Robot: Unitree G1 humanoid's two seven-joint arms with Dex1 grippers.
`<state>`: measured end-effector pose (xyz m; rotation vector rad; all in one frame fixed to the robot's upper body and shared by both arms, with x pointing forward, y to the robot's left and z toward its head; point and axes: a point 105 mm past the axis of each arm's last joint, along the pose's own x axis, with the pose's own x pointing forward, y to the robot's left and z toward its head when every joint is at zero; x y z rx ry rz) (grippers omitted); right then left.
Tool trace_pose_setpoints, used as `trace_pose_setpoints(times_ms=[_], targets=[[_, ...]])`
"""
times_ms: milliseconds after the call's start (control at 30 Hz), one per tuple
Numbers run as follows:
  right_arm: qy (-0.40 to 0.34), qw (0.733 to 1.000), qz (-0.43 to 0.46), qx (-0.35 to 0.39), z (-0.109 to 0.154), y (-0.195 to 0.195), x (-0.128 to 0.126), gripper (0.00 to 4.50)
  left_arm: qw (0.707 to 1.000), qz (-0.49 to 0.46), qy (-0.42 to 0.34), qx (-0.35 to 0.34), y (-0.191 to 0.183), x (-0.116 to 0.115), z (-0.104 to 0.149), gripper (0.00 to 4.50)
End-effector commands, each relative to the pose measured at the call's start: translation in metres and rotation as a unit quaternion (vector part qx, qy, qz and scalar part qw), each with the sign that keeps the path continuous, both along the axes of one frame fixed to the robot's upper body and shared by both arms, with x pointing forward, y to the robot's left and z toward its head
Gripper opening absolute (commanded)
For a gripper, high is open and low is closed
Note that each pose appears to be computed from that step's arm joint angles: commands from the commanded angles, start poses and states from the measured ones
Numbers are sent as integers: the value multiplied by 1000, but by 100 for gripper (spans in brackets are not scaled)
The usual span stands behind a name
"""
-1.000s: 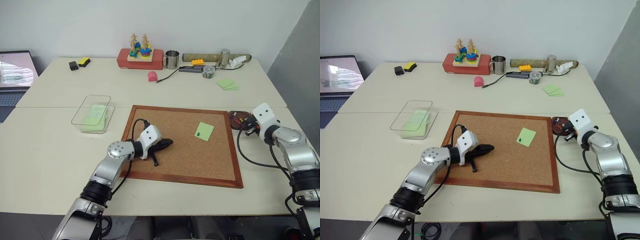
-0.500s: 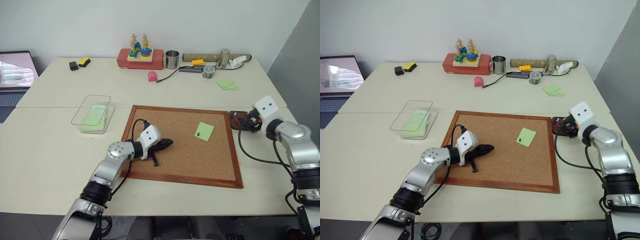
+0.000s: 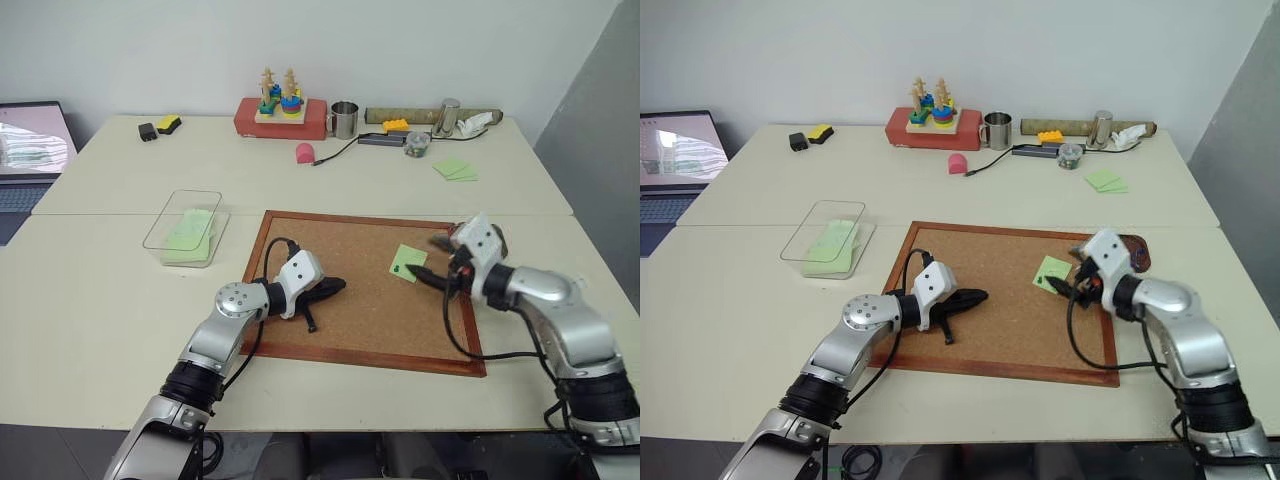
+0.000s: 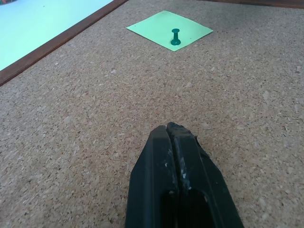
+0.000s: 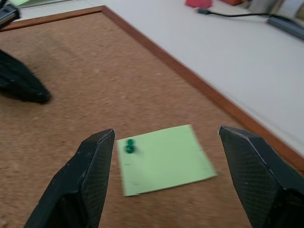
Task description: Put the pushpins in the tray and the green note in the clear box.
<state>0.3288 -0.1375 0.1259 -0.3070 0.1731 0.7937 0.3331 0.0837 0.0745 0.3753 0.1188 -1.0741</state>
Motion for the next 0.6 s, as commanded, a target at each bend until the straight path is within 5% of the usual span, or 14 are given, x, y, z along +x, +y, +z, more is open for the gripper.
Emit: trace_pose_setpoints(times_ms=[33, 300, 600], targets=[[-12, 1000, 7, 8, 0, 8, 4, 364, 998, 25, 44, 42, 16, -3, -29, 0], [2, 1000, 5, 20, -13, 15, 18, 364, 998, 27, 45, 41, 16, -4, -30, 0], [11, 999, 5, 33, -19, 18, 24, 178, 998, 28, 46, 40, 16, -5, -31, 0]])
